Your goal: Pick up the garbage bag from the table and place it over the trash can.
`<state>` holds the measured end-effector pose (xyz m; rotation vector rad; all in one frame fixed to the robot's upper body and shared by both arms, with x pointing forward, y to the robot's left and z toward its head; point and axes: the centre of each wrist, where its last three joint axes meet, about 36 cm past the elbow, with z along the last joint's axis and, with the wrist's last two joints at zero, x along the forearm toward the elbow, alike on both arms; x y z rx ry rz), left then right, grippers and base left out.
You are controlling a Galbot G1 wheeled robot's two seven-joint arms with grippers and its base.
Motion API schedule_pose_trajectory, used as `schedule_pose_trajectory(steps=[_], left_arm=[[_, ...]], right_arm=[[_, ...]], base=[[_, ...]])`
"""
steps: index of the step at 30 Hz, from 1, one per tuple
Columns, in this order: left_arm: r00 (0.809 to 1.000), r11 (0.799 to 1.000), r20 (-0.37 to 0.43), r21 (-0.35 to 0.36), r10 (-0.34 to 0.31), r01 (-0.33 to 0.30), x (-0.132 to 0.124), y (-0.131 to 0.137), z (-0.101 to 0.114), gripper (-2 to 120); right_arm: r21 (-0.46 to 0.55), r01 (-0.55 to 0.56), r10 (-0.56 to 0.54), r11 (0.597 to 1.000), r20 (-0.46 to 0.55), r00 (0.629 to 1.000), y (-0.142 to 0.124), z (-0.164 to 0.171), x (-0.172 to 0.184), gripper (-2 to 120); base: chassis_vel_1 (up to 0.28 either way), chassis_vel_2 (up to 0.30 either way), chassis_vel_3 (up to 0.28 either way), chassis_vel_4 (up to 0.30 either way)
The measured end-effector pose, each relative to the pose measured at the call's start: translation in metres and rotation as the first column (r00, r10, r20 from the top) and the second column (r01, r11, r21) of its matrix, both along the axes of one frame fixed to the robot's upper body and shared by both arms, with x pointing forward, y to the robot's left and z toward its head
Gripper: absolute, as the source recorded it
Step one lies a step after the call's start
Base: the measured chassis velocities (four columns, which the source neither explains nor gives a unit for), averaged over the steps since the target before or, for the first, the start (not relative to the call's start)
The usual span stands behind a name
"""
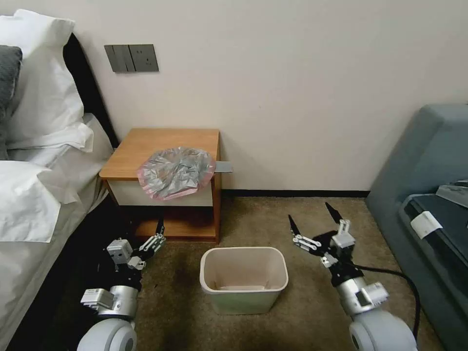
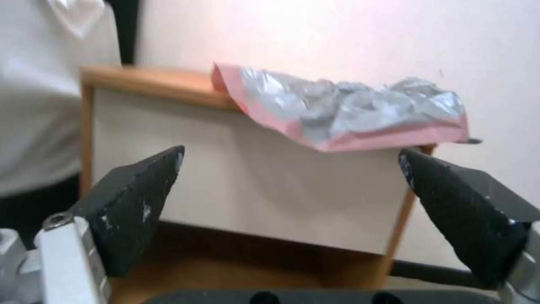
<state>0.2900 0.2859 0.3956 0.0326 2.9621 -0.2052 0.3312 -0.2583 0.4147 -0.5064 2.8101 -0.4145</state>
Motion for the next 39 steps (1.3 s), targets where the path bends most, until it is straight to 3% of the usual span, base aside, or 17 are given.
schedule_pose_trajectory(steps=[6, 9, 10, 12, 13, 16, 17, 21, 33, 39], left_arm=[[0.998, 0.996, 0.003, 0.07, 0.06, -0.06, -0.001, 0.012, 0.007, 100], [0.995, 0.993, -0.005, 0.076, 0.095, -0.094, -0.001, 0.017, 0.006, 100], [0.995, 0.993, -0.005, 0.076, 0.095, -0.094, -0.001, 0.017, 0.006, 100], [0.994, 0.992, -0.015, 0.073, 0.107, -0.106, 0.0, 0.019, 0.003, 100], [0.994, 0.992, -0.015, 0.073, 0.107, -0.106, 0.0, 0.019, 0.003, 100], [0.992, 0.991, -0.033, 0.063, 0.122, -0.12, -0.001, 0.018, 0.0, 100], [0.992, 0.991, -0.033, 0.063, 0.122, -0.12, -0.001, 0.018, 0.0, 100], [0.99, 0.991, -0.059, 0.053, 0.129, -0.126, -0.006, 0.015, -0.006, 100], [0.988, 0.989, -0.067, 0.058, 0.139, -0.135, -0.014, 0.011, -0.015, 100], [0.988, 0.989, -0.065, 0.054, 0.143, -0.14, -0.013, 0.011, -0.014, 100]], right_arm=[[-0.161, -0.067, 0.078, 0.985, 0.063, 0.995, 0.012, -0.002, 0.05, 100], [-0.346, -0.126, 0.174, 0.93, 0.113, 0.978, 0.03, -0.007, 0.091, 100], [-0.346, -0.126, 0.174, 0.93, 0.113, 0.978, 0.03, -0.007, 0.091, 100], [-0.468, -0.156, 0.241, 0.87, 0.126, 0.962, 0.041, -0.013, 0.113, 100], [-0.468, -0.156, 0.241, 0.87, 0.126, 0.962, 0.041, -0.013, 0.113, 100], [-0.602, -0.179, 0.322, 0.779, 0.139, 0.936, 0.057, -0.015, 0.151, 100], [-0.602, -0.179, 0.322, 0.779, 0.139, 0.936, 0.057, -0.015, 0.151, 100], [-0.717, -0.145, 0.389, 0.682, 0.187, 0.902, 0.07, 0.007, 0.205, 100], [-0.818, -0.105, 0.466, 0.566, 0.212, 0.859, 0.09, 0.017, 0.277, 100], [-0.826, -0.099, 0.472, 0.555, 0.215, 0.855, 0.093, 0.017, 0.289, 99]], base=[[0.0, 0.0, 0.0, 0.0], [0.0, 0.0, 0.0, 0.0], [0.0, 0.0, 0.0, 0.0], [0.0, 0.0, 0.0, 0.0], [0.0, 0.0, 0.0, 0.0], [0.0, 0.0, 0.0, 0.0], [0.0, 0.0, 0.0, 0.0], [0.0, 0.0, 0.0, 0.0], [0.0, 0.0, 0.0, 0.0], [0.0, 0.0, 0.0, 0.0]])
